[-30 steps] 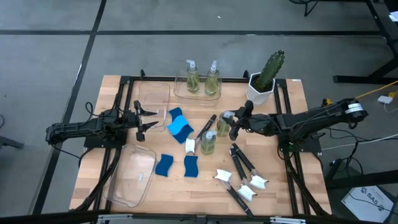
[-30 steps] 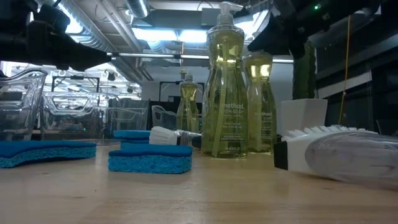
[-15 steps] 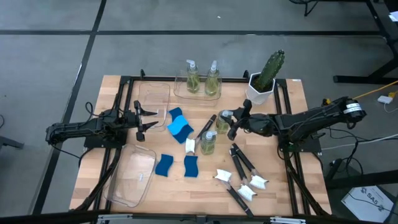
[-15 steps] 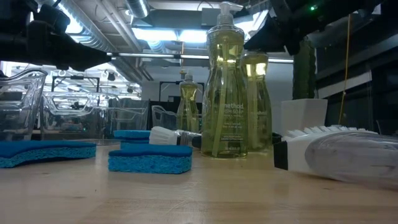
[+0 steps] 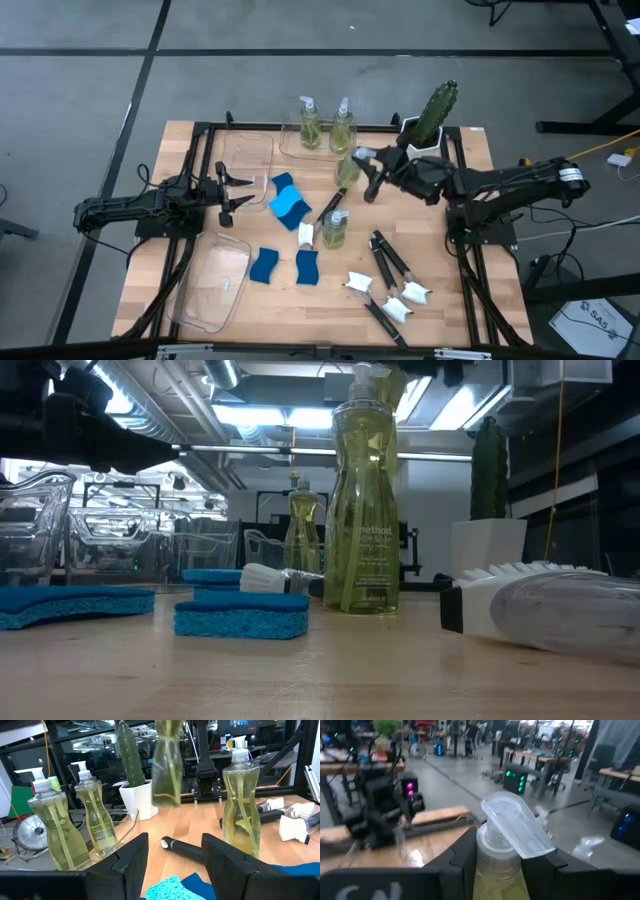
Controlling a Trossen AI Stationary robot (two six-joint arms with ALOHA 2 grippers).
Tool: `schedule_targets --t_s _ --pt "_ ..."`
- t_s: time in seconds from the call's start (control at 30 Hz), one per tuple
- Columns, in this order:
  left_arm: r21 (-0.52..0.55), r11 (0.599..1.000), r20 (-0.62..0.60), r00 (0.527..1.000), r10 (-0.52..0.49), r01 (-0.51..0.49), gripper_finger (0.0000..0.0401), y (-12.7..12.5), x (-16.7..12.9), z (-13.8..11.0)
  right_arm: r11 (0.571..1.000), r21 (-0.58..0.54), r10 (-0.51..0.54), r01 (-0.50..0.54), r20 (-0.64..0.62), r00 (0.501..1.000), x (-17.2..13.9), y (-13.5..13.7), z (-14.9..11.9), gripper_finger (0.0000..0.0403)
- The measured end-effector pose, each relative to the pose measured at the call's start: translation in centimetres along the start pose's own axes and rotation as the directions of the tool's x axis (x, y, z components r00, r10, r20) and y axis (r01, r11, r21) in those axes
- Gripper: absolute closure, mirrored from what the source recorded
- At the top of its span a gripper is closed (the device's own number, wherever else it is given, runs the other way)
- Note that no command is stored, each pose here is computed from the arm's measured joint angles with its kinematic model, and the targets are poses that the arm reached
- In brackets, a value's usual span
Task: Pick & Place Kitchen Sink Supplies
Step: Put the yellow soap dispenser bottle into the top right transparent bin
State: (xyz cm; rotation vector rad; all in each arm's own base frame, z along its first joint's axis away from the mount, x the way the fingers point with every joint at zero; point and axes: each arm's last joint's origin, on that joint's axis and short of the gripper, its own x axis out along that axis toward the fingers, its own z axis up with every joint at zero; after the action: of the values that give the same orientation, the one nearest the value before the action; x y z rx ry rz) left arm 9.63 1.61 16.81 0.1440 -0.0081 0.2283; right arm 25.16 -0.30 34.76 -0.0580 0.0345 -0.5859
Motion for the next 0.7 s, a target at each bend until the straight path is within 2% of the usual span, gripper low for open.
schedule_targets --t_s 0.23,0.5,0.7 --pt "0.0 1.0 -0.001 1.0 0.0 0.0 0.0223 0.0 0.0 0.0 0.996 0.02 -0.089 0.088 0.036 0.995 1.4 -2.0 1.3 0.0283" --pt "0.0 1.0 0.0 1.0 0.0 0.0 0.0222 0.0 0.0 0.0 0.996 0.02 -0.085 0.084 0.086 0.993 4.5 -3.8 0.5 0.0283" --pt "0.0 1.0 -0.001 1.0 0.0 0.0 0.0221 0.0 0.0 0.0 0.994 0.009 -0.11 0.109 0.079 0.991 6.7 -5.2 -0.7 0.0283"
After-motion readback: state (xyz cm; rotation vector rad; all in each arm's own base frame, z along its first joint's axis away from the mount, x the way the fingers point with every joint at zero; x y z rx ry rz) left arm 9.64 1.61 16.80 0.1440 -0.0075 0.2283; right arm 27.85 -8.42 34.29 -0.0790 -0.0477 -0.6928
